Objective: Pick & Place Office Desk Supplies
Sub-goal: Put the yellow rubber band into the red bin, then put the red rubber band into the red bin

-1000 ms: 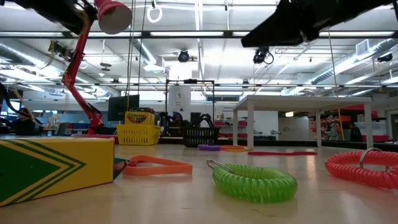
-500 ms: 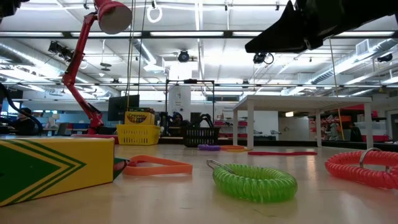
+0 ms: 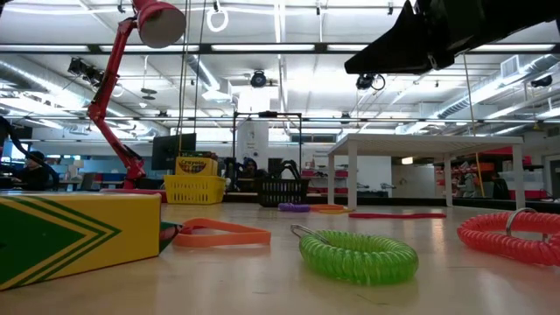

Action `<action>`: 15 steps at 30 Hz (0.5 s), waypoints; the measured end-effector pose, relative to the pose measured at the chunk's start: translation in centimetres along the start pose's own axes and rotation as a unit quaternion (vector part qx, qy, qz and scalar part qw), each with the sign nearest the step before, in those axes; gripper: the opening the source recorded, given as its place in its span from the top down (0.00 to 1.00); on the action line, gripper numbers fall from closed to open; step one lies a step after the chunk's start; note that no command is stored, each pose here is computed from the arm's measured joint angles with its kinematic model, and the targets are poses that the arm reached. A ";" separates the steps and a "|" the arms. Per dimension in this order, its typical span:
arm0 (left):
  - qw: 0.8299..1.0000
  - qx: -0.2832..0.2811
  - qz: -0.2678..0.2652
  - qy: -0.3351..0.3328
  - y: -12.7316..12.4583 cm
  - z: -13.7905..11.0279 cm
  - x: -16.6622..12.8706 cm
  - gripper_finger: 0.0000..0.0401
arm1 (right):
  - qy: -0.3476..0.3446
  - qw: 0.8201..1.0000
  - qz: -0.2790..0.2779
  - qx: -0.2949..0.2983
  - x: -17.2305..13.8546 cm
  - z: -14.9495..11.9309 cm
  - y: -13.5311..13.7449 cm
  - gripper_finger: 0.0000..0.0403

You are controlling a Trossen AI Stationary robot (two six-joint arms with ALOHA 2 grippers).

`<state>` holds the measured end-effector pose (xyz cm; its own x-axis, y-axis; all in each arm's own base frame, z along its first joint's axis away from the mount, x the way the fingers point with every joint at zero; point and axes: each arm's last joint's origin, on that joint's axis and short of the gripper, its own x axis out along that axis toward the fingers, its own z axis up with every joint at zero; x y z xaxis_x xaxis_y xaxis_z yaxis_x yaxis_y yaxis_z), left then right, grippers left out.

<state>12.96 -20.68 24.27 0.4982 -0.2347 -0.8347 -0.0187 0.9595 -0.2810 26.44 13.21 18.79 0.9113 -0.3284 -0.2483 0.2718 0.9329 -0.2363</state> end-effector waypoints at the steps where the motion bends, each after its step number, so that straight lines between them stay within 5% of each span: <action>1: 1.000 -0.007 0.002 0.007 -0.1 -0.1 0.4 0.97 | 0.000 1.000 0.000 0.000 0.0 0.0 0.0 0.96; 15: 0.995 -0.086 0.037 0.043 0.1 -0.3 2.0 0.67 | 0.000 1.000 0.000 0.000 0.0 0.0 0.0 0.96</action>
<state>13.68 -21.07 22.46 0.4137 -0.1850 -0.8914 -0.2044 0.9353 -0.2890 26.44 13.21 18.79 0.9115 -0.3277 -0.2486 0.2711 0.9331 -0.2361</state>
